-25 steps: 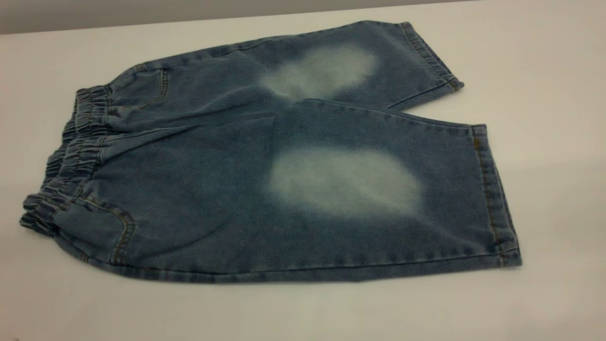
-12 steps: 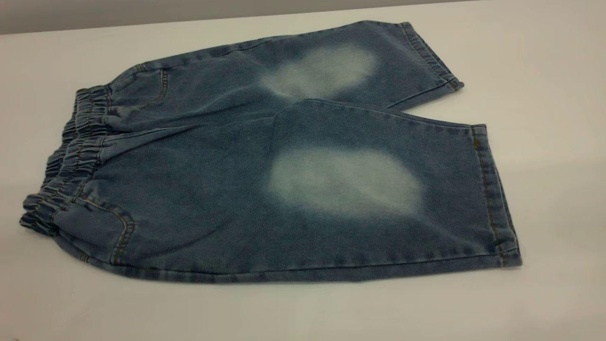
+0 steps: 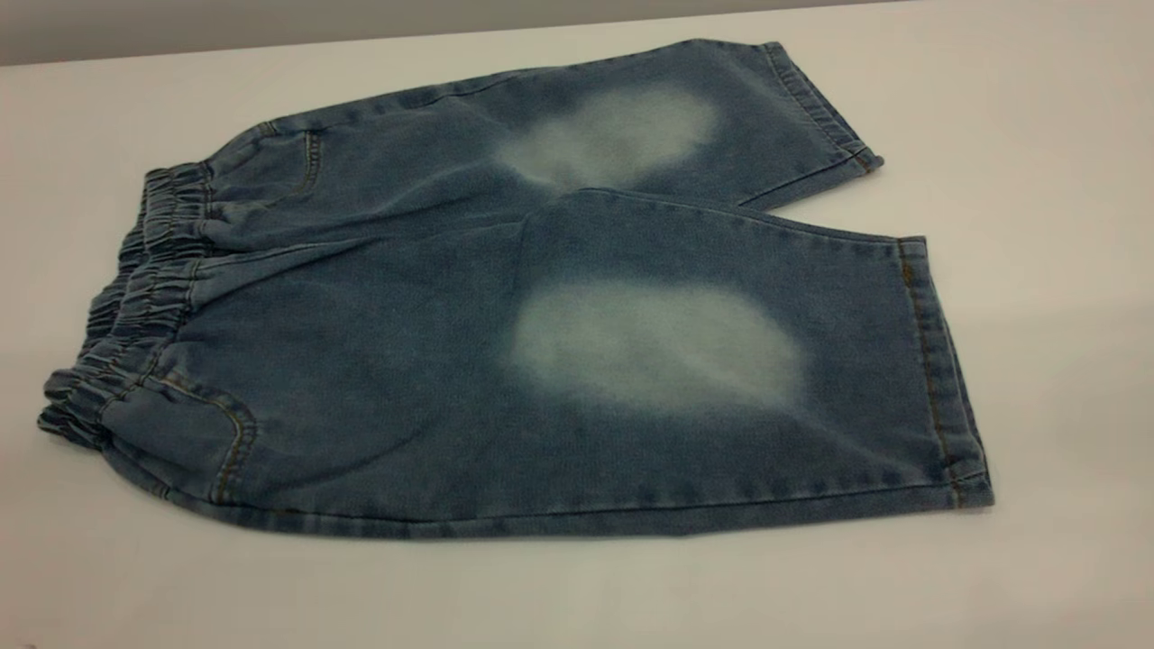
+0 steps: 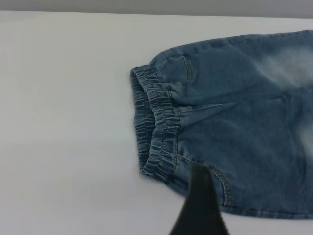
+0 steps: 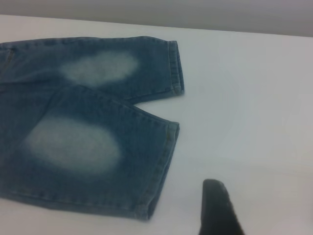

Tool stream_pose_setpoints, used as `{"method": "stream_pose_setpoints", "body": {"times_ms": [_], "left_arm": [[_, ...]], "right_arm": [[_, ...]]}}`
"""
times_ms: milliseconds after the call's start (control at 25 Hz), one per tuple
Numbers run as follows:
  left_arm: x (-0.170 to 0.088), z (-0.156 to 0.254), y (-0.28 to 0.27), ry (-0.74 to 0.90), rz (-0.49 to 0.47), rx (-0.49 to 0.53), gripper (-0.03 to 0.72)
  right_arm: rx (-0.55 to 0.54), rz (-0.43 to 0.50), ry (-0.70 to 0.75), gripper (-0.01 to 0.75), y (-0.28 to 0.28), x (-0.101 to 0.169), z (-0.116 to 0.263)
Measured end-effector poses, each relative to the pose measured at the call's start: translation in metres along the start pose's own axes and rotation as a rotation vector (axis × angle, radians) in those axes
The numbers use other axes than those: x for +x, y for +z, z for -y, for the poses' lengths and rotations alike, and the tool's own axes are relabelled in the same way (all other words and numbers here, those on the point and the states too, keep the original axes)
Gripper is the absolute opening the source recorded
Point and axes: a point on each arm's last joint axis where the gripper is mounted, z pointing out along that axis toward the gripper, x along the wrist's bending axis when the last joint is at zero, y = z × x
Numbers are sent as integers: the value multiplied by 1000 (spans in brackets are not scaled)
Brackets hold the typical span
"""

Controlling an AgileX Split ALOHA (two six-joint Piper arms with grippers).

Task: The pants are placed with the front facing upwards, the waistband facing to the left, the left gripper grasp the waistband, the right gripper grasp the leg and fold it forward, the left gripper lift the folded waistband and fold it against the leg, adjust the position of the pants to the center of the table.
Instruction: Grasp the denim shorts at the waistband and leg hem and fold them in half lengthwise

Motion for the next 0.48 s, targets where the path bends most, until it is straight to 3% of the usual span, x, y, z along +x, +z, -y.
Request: {"method": "stream_pose_setpoints", "body": {"times_ms": [480], "left_arm": [[0, 0, 0, 0, 0, 0, 496]], "right_arm": [[-2, -33, 19, 347, 0, 3, 0]]}}
